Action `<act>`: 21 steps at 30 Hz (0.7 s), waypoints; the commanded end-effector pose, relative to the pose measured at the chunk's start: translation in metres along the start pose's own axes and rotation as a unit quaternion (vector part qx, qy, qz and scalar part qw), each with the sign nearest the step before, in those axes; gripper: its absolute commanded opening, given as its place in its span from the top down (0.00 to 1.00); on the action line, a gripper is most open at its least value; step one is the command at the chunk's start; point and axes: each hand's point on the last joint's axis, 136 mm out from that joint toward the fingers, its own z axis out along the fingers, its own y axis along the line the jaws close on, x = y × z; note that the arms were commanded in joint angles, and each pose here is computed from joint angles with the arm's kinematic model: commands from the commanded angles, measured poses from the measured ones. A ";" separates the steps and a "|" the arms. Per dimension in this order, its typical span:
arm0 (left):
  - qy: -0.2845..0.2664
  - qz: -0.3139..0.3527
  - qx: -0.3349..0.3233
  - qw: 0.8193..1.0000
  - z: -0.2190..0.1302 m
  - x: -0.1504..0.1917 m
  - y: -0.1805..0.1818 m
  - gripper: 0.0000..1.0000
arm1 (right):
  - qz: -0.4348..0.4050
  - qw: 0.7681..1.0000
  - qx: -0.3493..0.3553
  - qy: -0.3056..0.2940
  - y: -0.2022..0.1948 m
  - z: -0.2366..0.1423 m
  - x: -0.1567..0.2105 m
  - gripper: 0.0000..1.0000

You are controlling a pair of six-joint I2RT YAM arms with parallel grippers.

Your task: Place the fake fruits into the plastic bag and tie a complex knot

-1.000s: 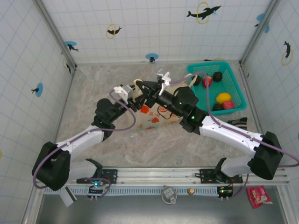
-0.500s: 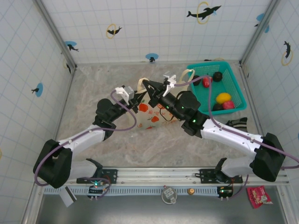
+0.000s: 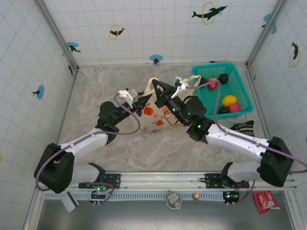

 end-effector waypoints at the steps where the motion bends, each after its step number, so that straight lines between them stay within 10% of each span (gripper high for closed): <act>1: -0.009 0.017 0.014 1.000 0.001 -0.012 -0.004 0.71 | 0.027 0.998 -0.017 -0.054 0.015 0.003 -0.034 1.00; 12: -0.009 0.012 0.023 1.000 0.011 -0.018 0.002 0.72 | 0.035 0.998 -0.024 -0.046 0.018 0.004 -0.030 1.00; 19: 0.002 0.011 0.042 0.999 0.011 -0.012 -0.004 1.00 | 0.024 0.999 -0.015 -0.040 0.014 0.004 -0.028 1.00; 21: 0.001 0.008 0.022 1.000 0.008 -0.013 0.001 1.00 | 0.000 0.999 -0.018 -0.032 0.015 0.004 -0.028 0.78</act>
